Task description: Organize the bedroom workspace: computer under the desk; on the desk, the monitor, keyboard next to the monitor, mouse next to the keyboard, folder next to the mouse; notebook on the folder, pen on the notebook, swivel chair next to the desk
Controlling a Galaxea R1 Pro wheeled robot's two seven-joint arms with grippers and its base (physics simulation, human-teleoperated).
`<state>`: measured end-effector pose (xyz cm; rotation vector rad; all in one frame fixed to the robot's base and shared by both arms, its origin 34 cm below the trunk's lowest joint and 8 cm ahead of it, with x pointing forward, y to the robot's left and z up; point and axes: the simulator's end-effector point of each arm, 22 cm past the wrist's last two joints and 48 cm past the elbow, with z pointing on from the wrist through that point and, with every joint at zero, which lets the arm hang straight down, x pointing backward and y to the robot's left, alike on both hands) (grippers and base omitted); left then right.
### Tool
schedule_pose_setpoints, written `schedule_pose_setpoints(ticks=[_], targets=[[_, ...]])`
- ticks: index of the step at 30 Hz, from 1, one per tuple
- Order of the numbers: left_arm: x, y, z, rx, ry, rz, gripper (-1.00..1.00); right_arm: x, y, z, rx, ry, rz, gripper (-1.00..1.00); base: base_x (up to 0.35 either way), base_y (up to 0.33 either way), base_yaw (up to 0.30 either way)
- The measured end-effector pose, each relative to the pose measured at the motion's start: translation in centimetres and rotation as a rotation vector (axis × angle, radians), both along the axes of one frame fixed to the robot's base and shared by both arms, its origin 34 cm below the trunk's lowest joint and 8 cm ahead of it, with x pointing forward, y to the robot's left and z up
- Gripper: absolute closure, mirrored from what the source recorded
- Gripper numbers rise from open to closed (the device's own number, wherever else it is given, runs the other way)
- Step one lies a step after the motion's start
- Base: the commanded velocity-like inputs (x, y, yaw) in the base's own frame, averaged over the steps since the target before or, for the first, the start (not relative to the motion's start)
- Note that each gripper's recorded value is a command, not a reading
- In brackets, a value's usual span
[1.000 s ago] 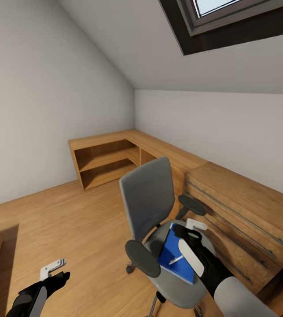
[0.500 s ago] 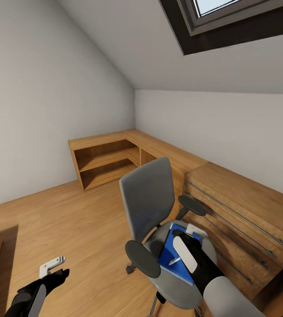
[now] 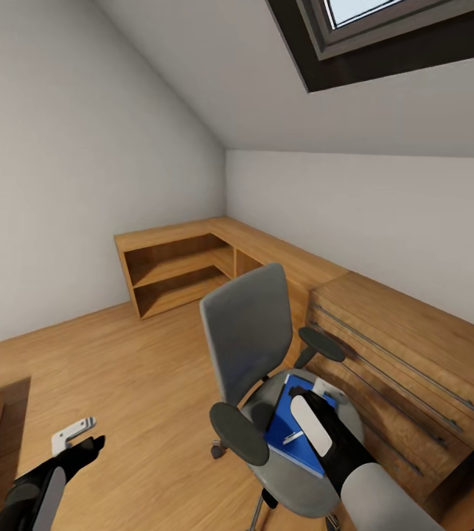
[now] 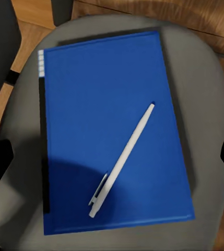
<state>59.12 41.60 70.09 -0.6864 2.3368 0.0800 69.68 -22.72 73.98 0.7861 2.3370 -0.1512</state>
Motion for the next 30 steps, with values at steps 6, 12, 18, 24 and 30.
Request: schedule_pose_setpoints(ticks=[6, 12, 18, 24, 30], targets=[[0.4, -0.1, 0.6, -0.005, -0.023, 0.013, -1.0, -0.4, -0.2, -0.7, 0.008, 0.016, -0.008, -1.0, 0.0, 0.0, 0.0], [0.7, -0.7, -0.1, -0.012, -0.037, 0.018, -1.0, -1.1, 0.4, -2.4, 0.012, 0.072, 0.029, -1.0, 0.0, 0.0, 0.0], [0.7, -0.8, -1.0, -0.013, -0.04, 0.018, -1.0, -2.0, 1.5, -4.2, 0.069, 0.122, 0.04, -1.0, 0.0, 0.0, 0.0], [0.7, -0.8, -1.7, -0.014, -0.038, 0.018, -1.0, -3.1, 3.1, -5.8, 0.18, 0.171, 0.023, -1.0, 0.0, 0.0, 0.0], [0.6, -0.9, -1.8, -0.015, -0.035, 0.018, -1.0, -3.1, 3.2, -5.9, 0.195, 0.173, 0.019, -1.0, 0.0, 0.0, 0.0]])
